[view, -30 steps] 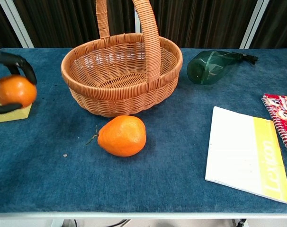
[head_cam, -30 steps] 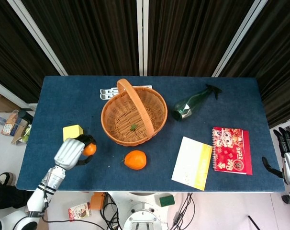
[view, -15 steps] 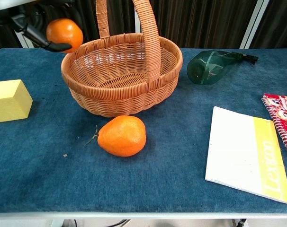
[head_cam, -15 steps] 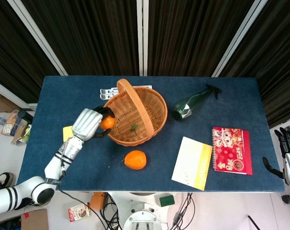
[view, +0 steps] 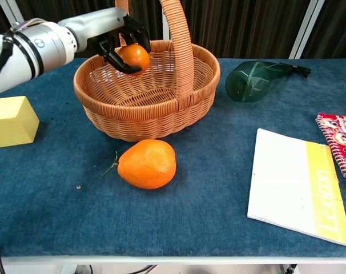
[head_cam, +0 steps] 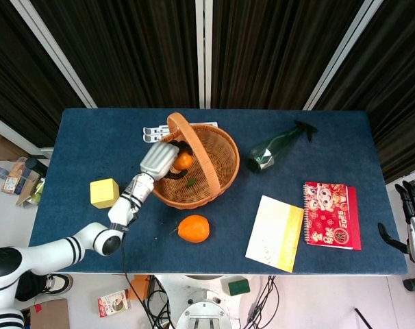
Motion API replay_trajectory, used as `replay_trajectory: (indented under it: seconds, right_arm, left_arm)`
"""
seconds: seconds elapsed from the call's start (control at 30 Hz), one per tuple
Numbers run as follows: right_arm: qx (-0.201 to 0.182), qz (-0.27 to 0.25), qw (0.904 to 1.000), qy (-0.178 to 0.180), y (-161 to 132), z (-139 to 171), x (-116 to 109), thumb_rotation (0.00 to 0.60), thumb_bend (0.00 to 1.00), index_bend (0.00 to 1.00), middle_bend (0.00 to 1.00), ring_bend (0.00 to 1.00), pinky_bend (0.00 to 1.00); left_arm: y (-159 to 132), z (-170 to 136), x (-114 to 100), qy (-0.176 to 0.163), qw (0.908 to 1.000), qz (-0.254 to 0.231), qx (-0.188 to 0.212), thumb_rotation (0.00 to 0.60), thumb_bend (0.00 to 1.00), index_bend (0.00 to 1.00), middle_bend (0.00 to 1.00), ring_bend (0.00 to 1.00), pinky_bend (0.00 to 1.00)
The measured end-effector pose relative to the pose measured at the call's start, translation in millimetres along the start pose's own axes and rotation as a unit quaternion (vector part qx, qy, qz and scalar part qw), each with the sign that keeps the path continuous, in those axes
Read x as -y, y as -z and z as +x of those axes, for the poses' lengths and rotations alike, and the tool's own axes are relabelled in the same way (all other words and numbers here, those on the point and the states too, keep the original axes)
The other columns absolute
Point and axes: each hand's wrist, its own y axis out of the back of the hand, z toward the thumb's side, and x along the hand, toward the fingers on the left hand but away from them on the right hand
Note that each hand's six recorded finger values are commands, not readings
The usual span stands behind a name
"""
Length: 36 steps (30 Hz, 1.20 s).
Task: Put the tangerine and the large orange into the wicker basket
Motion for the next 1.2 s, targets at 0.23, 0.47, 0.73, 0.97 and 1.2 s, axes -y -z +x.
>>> replay_trajectory:
  seconds: [0.23,0.47,0.73,0.97,1.2]
  right_arm:
    - [0.002,0.0,1.0,-0.006,1,-2,2,0.6,0.33,0.0,0.0,0.0,0.0]
    - [0.002,0.0,1.0,-0.007,1,-2,2,0.6,0.33,0.0,0.0,0.0,0.0]
    - [0.0,0.0,1.0,-0.005,0,0,1,0.6,0.33,0.0,0.0,0.0,0.0]
    - [-0.001,0.001,1.0,-0.002,-1,2,0,0.6,0.33,0.0,0.0,0.0,0.0]
    - [-0.003,0.0,1.0,0.0,-1,3,-1,0.6,0.33,0.0,0.0,0.0,0.0]
  left_arm:
    - [4,24,26,0.02,0.9996,0.004,-0.019,0.6,0.32,0.44,0.45,0.45,0.63]
    - [-1,29,42,0.037,0.9992,-0.005,-0.014,0.6,0.27,0.37,0.38,0.36,0.51]
    - [-1,25,44,0.041,0.9991,-0.004,-0.006,0.6,0.16,0.27,0.27,0.24,0.41]
    - [-6,15,34,0.035,0.9994,-0.007,0.006,0.6,0.16,0.28,0.27,0.24,0.41]
    - [-1,-16,5,0.012,0.9999,-0.001,0.011,0.6,0.18,0.3,0.29,0.24,0.42]
